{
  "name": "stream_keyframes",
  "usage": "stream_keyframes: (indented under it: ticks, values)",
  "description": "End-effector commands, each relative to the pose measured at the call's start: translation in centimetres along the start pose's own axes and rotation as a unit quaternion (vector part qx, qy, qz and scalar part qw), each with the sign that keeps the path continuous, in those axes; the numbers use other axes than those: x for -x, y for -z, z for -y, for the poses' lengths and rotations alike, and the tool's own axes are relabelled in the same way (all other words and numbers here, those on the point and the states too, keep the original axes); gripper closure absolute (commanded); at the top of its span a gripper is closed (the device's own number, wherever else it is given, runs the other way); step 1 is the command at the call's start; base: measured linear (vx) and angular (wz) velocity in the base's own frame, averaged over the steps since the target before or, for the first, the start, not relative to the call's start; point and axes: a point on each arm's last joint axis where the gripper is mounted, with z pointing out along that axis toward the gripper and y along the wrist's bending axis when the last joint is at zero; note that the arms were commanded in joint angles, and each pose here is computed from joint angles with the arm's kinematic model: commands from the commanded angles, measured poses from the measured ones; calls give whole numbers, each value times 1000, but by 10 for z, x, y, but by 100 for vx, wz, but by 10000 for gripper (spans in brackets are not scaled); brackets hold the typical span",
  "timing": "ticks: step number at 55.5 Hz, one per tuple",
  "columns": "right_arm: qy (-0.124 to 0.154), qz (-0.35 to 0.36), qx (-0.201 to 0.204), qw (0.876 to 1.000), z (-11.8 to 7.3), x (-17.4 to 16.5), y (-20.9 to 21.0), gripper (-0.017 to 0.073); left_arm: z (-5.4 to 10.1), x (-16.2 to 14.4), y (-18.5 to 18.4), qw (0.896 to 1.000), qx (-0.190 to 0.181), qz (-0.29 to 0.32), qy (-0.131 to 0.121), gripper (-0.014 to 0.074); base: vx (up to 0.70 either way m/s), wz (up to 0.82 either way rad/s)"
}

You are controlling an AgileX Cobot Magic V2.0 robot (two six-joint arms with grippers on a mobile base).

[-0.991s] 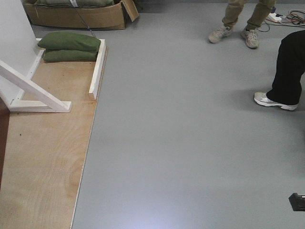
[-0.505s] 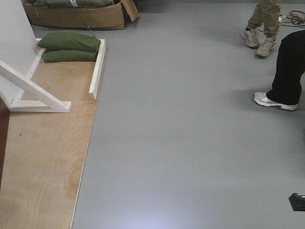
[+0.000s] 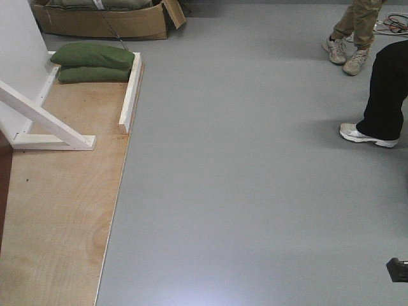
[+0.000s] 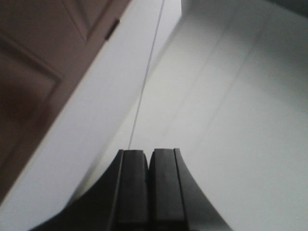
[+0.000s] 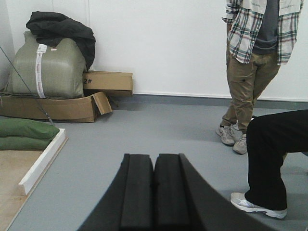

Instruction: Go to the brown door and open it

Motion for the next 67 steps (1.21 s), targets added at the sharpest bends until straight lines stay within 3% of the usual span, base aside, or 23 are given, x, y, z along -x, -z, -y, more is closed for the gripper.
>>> stream_keyframes:
  ticks: [1,7,16,22,34,42,55,67]
  values:
    - [5,43,-3,999,0,6,1,559,18,39,-23,995,15,101,-24,597,0,0]
    - [5,43,-3,999,0,6,1,559,32,69,-48,985,56,157,-42,597,0,0]
    - [5,43,-3,999,0,6,1,559,34,94,-83,966,149,209,-30,597,0,0]
    - [5,43,-3,999,0,6,1,559,30,99,-101,958,176,219,-49,597,0,0]
    - [5,43,-3,999,0,6,1,559,-4,105,-116,940,243,229,-72,597,0,0]
    - [5,43,-3,999,0,6,1,559,-27,123,-109,922,286,248,-84,597,0,0]
    - [5,43,-3,999,0,6,1,559,-57,145,-104,910,323,248,-79,597,0,0]
    - [5,43,-3,999,0,6,1,559,-88,162,-121,924,318,204,-54,597,0,0]
